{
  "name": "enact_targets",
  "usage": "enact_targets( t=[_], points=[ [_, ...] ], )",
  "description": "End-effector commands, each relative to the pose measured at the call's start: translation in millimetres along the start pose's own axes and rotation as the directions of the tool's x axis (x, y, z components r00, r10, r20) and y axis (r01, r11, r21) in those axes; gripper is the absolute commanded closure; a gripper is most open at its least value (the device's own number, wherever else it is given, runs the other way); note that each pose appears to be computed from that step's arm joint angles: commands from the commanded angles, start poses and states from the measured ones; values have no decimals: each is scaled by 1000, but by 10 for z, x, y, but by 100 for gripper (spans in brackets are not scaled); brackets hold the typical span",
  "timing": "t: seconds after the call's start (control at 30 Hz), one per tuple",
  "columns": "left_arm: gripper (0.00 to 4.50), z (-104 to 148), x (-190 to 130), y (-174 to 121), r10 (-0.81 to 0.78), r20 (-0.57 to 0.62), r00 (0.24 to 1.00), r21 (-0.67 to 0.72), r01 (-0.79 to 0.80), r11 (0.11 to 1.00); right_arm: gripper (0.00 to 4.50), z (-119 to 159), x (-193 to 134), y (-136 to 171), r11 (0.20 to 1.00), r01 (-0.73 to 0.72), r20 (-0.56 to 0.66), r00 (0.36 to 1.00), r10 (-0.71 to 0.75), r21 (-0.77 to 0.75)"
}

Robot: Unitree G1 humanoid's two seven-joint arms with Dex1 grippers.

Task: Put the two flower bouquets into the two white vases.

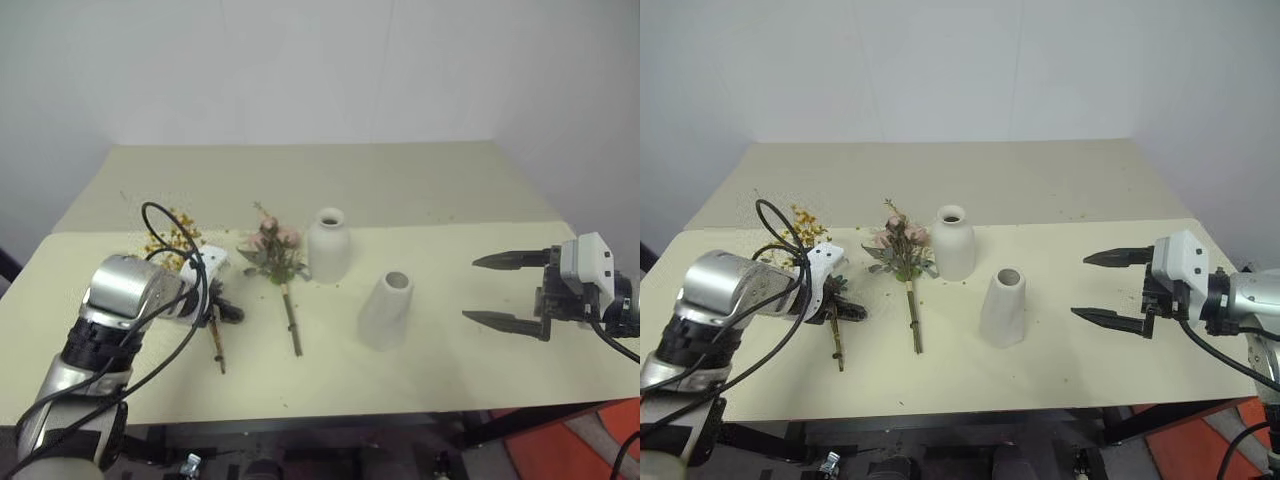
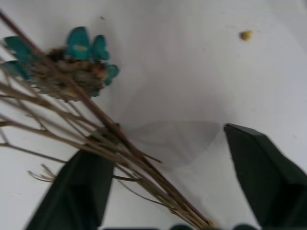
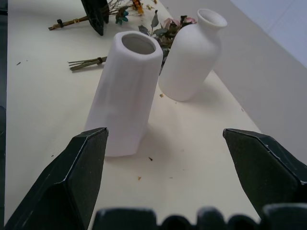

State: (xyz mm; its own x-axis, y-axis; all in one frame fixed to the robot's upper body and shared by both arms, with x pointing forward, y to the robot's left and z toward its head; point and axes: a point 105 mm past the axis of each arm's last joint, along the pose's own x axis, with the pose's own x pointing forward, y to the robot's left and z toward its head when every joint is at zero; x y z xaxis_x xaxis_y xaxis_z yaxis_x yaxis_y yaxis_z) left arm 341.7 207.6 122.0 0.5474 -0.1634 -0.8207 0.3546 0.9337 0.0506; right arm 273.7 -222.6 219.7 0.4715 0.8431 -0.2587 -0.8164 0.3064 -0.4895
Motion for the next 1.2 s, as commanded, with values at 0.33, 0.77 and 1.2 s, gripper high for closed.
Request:
enact_targets(
  t=[0.33,0.77,1.2],
  points=[
    [448,269,-172,178,83,108,991,48,-89,995,0,70,62,-39,999,10,34,999,-8,-48],
    [448,1158,-1193,296,-2,673,739,141,-126,982,0,54,106,-119,998,44,71,997,-41,-51],
    [448,1950,-1551,-337,-514,817,262,511,85,855,0,178,188,-416,983,156,121,978,-168,101]
  ],
)
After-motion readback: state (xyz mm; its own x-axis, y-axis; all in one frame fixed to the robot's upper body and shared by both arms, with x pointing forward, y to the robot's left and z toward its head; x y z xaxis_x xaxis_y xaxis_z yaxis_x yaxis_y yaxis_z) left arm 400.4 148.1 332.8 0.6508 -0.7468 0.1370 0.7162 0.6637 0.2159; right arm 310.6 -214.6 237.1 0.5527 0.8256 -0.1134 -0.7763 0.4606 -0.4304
